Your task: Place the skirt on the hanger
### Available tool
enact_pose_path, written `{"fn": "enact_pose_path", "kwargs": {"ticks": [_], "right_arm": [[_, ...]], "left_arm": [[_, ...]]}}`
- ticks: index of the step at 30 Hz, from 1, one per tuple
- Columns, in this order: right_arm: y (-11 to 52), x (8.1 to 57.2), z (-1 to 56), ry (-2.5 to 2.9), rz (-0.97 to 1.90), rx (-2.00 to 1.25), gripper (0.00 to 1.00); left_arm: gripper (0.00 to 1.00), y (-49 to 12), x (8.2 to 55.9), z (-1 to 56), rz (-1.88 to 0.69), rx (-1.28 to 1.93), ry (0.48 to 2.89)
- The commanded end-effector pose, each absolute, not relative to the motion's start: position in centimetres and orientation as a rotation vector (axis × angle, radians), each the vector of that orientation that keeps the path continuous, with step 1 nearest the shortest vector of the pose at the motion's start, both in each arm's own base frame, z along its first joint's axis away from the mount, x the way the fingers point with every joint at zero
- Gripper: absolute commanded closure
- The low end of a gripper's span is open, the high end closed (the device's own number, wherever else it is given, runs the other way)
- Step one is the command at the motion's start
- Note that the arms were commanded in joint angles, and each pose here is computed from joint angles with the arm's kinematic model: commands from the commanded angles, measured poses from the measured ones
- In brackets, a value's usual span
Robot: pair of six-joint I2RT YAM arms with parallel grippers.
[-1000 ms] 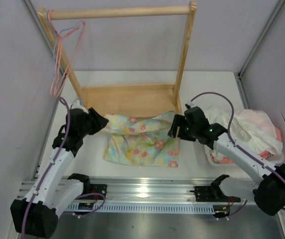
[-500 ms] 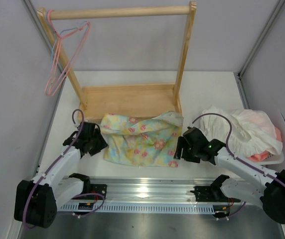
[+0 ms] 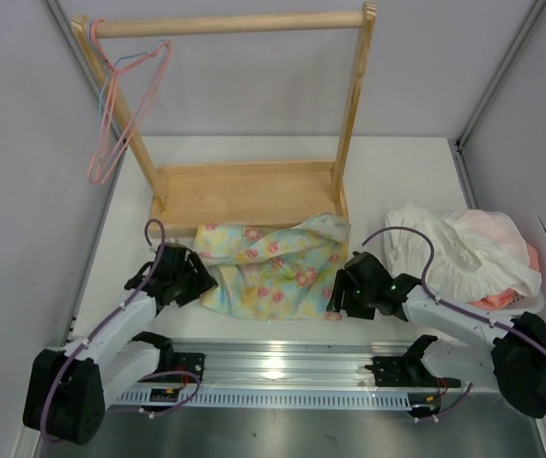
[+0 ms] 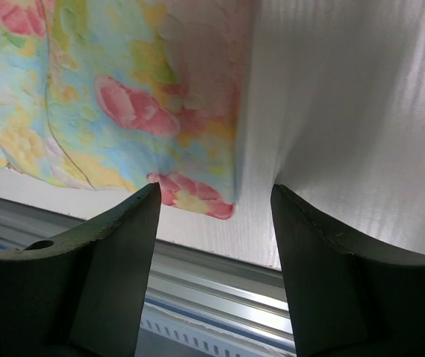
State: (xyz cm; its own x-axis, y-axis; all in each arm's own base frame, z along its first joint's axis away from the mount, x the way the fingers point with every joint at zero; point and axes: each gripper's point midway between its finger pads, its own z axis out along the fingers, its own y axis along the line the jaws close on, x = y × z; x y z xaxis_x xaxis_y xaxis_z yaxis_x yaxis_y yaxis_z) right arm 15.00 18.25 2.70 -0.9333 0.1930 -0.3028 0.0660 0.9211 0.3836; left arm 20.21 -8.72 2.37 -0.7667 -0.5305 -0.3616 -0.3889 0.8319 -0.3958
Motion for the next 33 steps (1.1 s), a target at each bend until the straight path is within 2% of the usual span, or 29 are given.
{"fn": "enact_pose_path", "kwargs": {"ticks": [1, 2, 4, 8, 10, 12, 16, 21, 24, 28, 33], "right_arm": [[19.2, 15.3, 2.6, 2.717, 0.579, 0.211, 0.34], [19.2, 15.2, 2.3, 2.72, 0.577, 0.213, 0.35], [19.2, 15.0, 1.9, 2.727, 0.581, 0.218, 0.38], [19.3, 15.0, 1.9, 2.725, 0.584, 0.22, 0.48], [19.4, 15.3, 2.2, 2.716, 0.582, 0.22, 0.5], [19.4, 15.5, 2.4, 2.712, 0.575, 0.216, 0.51], [19.6, 15.7, 2.5, 2.712, 0.574, 0.209, 0.53], [19.6, 15.8, 2.7, 2.708, 0.574, 0.208, 0.54], [19.5, 15.8, 2.7, 2.707, 0.573, 0.214, 0.55], [19.5, 15.8, 2.6, 2.714, 0.565, 0.209, 0.55], [19.5, 15.7, 2.7, 2.715, 0.563, 0.207, 0.55]], "left_arm": [[0.31, -9.1, 19.8, 3.2, -0.471, -0.704, 2.487], [0.28, -9.1, 19.7, 3.2, -0.474, -0.703, 2.484], [0.29, -9.1, 19.5, 3.3, -0.465, -0.706, 2.496], [0.44, -9.7, 18.9, 2.4, -0.452, -0.67, 2.565], [0.44, -9.9, 18.8, 2.4, -0.454, -0.658, 2.572], [0.41, -10.1, 18.7, 2.9, -0.457, -0.646, 2.563], [0.26, -10.7, 18.7, 3.9, -0.514, -0.628, 2.536], [0.21, -10.6, 18.6, 4.4, -0.491, -0.632, 2.561], [0.12, -10.1, 18.4, 4.8, -0.465, -0.681, 2.539], [0.12, -10.0, 18.7, 6.1, -0.506, -0.683, 2.463], [0.13, -10.5, 18.5, 5.9, -0.531, -0.655, 2.494]]}}
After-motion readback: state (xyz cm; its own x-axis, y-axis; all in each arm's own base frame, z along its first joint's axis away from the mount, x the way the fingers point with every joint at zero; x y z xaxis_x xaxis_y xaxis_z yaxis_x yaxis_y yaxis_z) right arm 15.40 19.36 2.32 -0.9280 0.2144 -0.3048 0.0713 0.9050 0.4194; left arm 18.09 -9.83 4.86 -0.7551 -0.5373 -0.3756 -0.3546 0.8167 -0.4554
